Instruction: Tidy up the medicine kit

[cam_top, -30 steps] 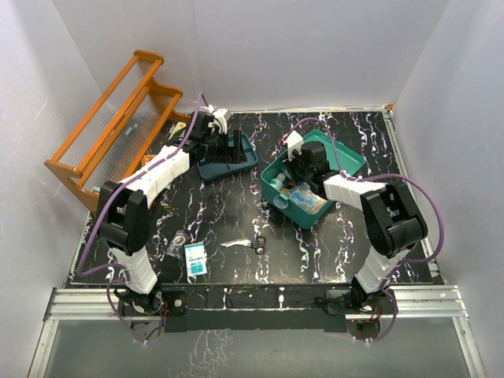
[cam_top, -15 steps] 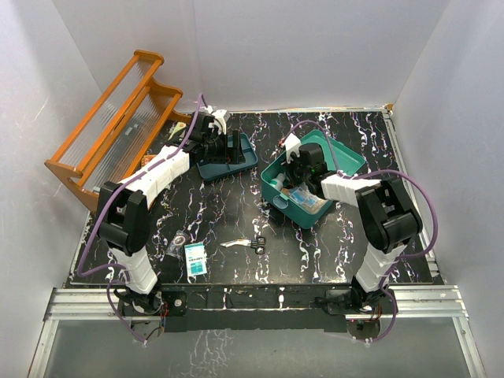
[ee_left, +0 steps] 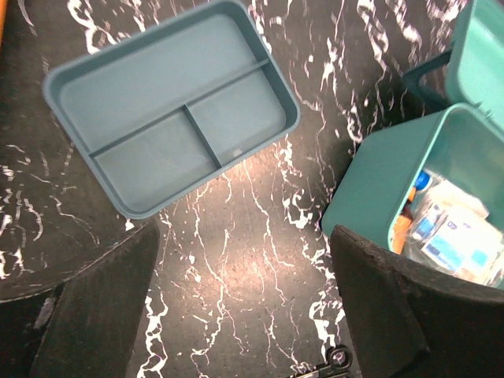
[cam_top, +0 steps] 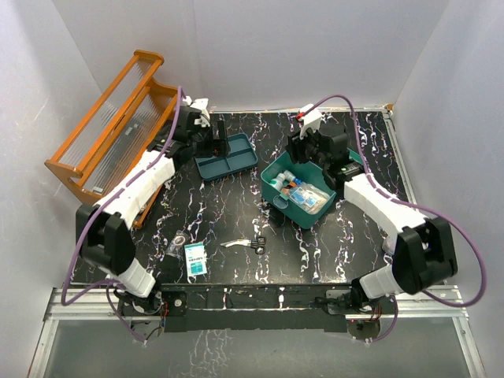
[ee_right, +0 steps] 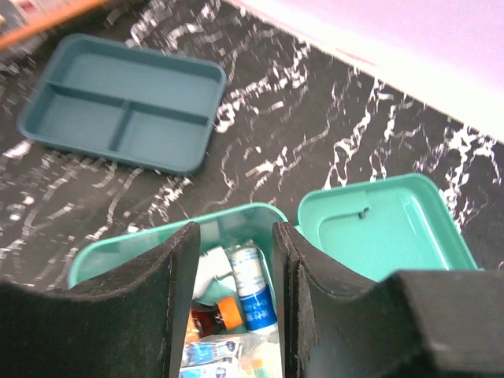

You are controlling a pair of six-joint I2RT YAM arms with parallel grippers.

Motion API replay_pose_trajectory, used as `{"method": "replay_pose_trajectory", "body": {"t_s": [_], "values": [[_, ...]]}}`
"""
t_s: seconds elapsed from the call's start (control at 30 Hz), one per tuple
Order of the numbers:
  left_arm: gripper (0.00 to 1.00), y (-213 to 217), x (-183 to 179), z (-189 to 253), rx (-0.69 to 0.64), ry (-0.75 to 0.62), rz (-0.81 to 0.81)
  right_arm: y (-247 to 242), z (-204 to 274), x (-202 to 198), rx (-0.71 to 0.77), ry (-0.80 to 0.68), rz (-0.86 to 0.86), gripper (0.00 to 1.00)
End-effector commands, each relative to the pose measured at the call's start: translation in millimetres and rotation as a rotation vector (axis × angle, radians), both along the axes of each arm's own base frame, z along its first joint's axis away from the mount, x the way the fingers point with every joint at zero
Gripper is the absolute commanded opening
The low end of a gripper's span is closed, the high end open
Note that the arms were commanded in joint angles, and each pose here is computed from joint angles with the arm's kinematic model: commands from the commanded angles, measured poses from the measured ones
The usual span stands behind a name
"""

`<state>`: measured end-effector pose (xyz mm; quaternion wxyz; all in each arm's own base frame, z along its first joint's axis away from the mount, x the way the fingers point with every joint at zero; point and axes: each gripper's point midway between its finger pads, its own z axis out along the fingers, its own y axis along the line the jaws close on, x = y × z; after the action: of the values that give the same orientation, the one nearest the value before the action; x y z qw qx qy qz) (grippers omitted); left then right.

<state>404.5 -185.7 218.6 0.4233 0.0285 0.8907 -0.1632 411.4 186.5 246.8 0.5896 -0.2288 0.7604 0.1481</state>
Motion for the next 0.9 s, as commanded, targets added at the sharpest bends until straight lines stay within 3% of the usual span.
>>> {"method": "replay_pose_trajectory", "body": {"t_s": [0.0, 0.2, 0.3, 0.43, 0.6, 0.87], "values": [[0.99, 32, -21, 40, -0.018, -0.094, 0.135, 11, 59, -19, 0.13, 0.007, 0.043, 0.47], [0.99, 58, -57, 55, -0.041, -0.135, 0.213, 23, 95, -32, 0.268, 0.112, 0.025, 0.43], [0.99, 68, -78, 45, -0.059, -0.115, 0.246, 33, 95, -37, 0.356, 0.165, 0.005, 0.34], [0.99, 79, -107, 18, -0.083, -0.038, 0.302, 59, 83, -48, 0.442, 0.266, 0.058, 0.32], [0.98, 95, -136, -20, -0.085, 0.094, 0.424, 107, 55, -69, 0.387, 0.327, 0.156, 0.39], [0.8, 117, -172, -84, -0.016, 0.324, 0.624, 155, 3, -90, 0.232, 0.394, 0.2, 0.43]]}}
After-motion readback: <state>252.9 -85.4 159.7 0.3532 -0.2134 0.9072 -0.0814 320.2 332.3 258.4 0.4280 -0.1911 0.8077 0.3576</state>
